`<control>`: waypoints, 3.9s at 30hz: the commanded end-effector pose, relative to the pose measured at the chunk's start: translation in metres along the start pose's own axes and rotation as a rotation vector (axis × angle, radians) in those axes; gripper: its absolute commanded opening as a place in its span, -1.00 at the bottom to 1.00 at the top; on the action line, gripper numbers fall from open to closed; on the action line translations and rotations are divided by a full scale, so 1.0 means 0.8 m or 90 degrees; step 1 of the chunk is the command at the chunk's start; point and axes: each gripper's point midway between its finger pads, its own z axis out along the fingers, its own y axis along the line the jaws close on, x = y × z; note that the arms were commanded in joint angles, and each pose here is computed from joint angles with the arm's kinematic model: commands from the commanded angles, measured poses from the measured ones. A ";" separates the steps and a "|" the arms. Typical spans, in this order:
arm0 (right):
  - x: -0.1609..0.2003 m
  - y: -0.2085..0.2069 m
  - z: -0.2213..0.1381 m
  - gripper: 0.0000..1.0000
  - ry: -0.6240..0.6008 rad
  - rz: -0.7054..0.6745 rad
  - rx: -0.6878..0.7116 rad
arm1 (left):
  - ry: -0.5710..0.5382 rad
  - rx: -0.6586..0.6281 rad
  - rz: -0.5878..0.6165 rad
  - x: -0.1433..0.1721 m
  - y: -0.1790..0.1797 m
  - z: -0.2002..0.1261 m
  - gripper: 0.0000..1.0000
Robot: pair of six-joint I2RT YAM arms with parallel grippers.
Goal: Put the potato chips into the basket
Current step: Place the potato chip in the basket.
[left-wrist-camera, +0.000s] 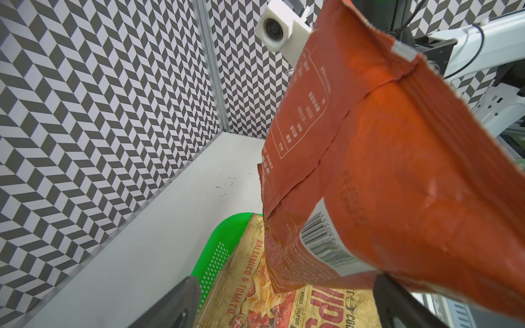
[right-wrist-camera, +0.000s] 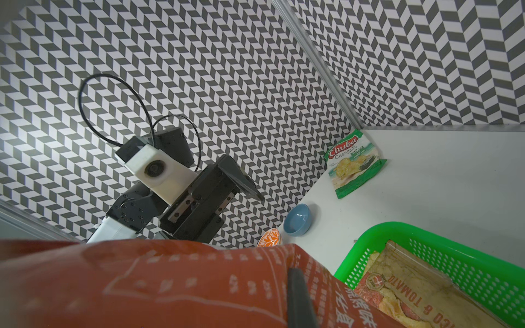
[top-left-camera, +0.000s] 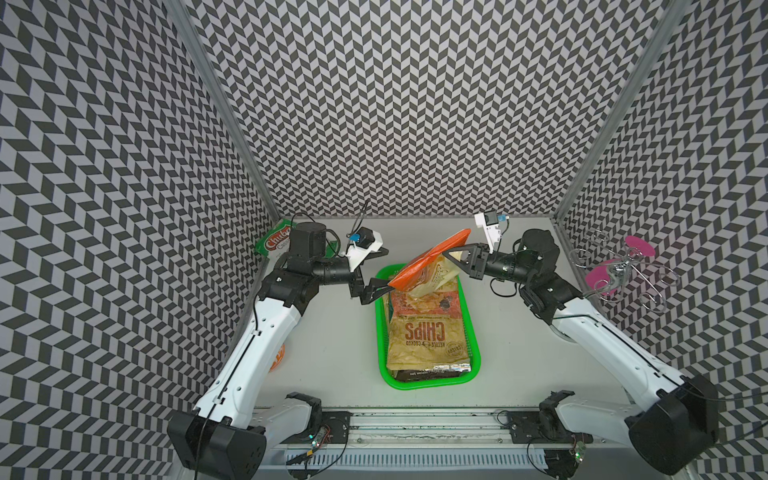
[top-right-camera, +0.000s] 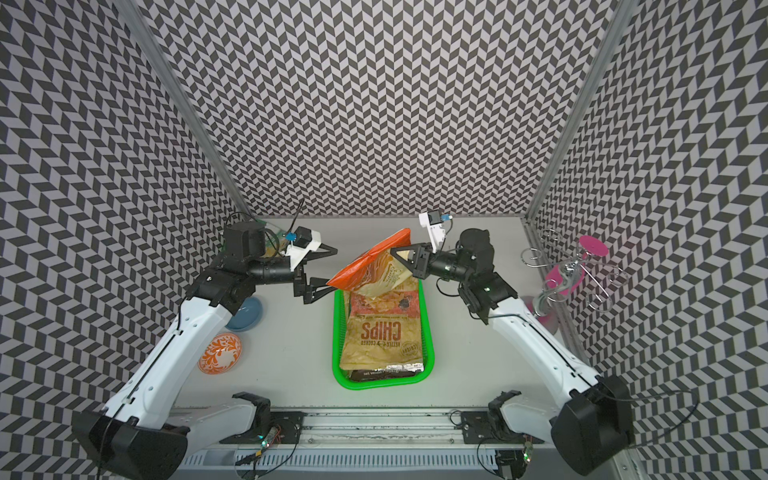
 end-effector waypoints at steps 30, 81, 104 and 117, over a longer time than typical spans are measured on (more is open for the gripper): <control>-0.010 0.059 -0.013 -1.00 0.016 -0.081 -0.062 | -0.033 0.051 -0.019 -0.061 -0.001 0.007 -0.73; 0.150 0.072 -0.107 -1.00 0.167 0.014 -0.056 | 0.076 0.288 -0.190 0.038 -0.133 0.007 -1.00; 0.200 0.069 -0.131 -1.00 0.197 0.096 -0.055 | 0.147 0.287 -0.154 0.062 -0.178 0.003 -1.00; 0.220 0.034 -0.118 -1.00 0.217 0.124 -0.019 | 0.211 0.258 -0.132 0.090 -0.166 0.011 -1.00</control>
